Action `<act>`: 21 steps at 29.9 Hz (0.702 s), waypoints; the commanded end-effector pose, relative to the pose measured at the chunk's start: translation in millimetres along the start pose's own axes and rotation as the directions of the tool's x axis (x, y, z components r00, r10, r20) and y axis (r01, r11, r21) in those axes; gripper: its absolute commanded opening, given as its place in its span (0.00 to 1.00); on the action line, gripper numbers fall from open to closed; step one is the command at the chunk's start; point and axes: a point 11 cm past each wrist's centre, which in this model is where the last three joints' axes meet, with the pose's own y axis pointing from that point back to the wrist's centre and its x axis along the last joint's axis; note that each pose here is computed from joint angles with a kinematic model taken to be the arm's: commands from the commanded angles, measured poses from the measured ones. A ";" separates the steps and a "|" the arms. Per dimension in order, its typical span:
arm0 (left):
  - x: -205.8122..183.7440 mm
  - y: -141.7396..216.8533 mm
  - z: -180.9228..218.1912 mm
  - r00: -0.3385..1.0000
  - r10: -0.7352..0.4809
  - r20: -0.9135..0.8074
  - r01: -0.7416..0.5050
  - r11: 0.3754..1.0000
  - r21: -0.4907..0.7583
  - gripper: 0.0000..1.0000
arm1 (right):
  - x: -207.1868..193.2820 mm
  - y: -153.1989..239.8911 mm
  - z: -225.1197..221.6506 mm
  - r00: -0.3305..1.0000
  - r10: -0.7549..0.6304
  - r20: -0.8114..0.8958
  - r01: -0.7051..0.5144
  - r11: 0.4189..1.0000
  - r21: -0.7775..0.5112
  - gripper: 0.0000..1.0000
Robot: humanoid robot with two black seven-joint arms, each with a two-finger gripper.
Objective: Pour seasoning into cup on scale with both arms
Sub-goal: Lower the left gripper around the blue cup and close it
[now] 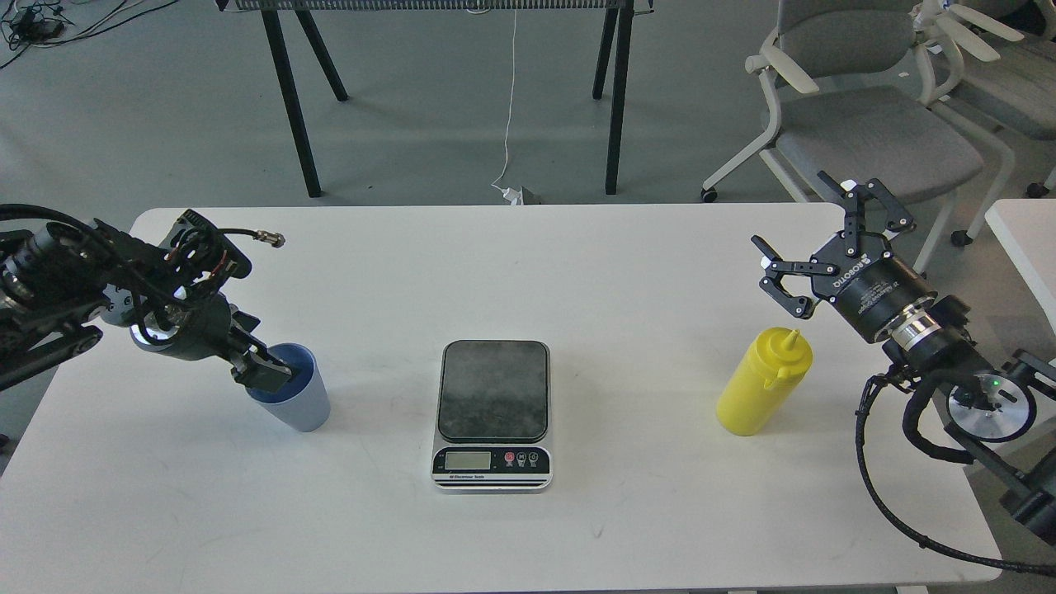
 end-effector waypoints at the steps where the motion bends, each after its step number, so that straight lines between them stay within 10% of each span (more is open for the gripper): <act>1: -2.3 -4.0 -1.0 1.000 -0.007 -0.008 0.007 1.000 0.002 0.97 | 0.7 0.9 1.0 1.000 0.002 0.001 -0.002 1.000 -0.002 0.99; 21: -10.1 -15.1 -2.7 0.999 -0.030 -0.029 0.030 1.000 0.005 0.84 | 4.4 5.2 3.3 1.000 0.014 0.006 -0.014 1.000 -0.003 0.99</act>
